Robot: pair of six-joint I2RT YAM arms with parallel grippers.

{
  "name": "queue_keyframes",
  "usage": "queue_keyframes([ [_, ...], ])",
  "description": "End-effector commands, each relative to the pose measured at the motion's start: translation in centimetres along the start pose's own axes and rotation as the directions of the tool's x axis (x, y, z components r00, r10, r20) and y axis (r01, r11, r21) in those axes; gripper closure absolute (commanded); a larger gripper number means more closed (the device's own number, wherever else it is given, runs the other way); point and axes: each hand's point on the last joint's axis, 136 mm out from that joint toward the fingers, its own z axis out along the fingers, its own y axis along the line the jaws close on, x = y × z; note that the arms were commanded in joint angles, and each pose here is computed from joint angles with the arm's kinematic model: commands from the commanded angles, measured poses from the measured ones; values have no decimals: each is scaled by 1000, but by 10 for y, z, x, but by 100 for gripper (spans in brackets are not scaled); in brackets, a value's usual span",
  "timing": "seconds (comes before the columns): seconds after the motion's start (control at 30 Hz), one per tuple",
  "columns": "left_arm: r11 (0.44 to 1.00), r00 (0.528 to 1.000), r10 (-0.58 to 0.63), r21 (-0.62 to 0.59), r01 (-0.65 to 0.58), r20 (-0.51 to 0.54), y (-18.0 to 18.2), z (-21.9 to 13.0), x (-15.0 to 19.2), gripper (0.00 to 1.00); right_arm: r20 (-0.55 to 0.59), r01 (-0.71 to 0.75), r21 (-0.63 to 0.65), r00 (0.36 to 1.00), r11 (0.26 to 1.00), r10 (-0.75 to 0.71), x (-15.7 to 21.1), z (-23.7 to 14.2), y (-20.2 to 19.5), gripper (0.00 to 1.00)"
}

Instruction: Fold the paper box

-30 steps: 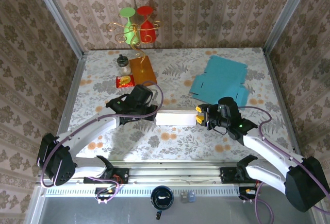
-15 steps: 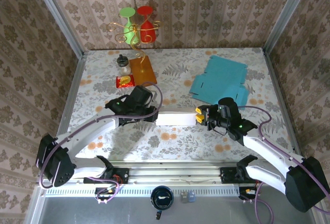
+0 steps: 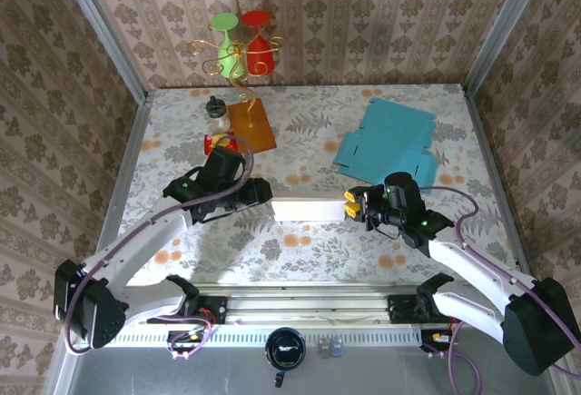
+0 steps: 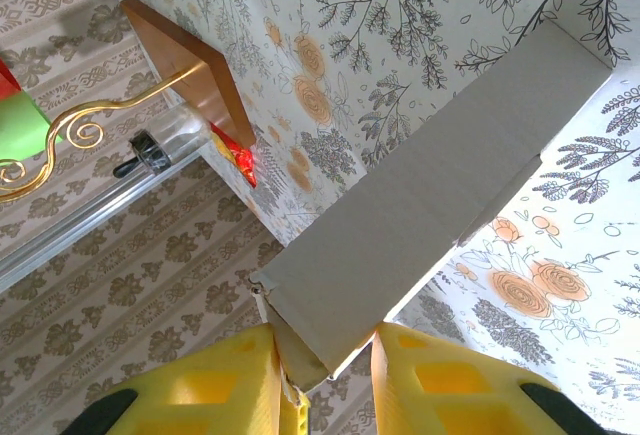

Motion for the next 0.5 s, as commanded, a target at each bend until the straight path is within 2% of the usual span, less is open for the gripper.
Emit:
queue_keyframes([
  [0.0,985,988,-150,78,153,-44,-12,0,0,51,40,-30,150,999,988,24,-10,1,-41,71],
  [0.17,973,977,-198,105,205,-77,-11,12,1,53,37,-27,149,999,989,22,-10,2,-39,71],
  [0.47,972,973,-198,105,210,-114,-7,25,7,58,38,-30,150,999,988,25,-10,2,-41,71],
])
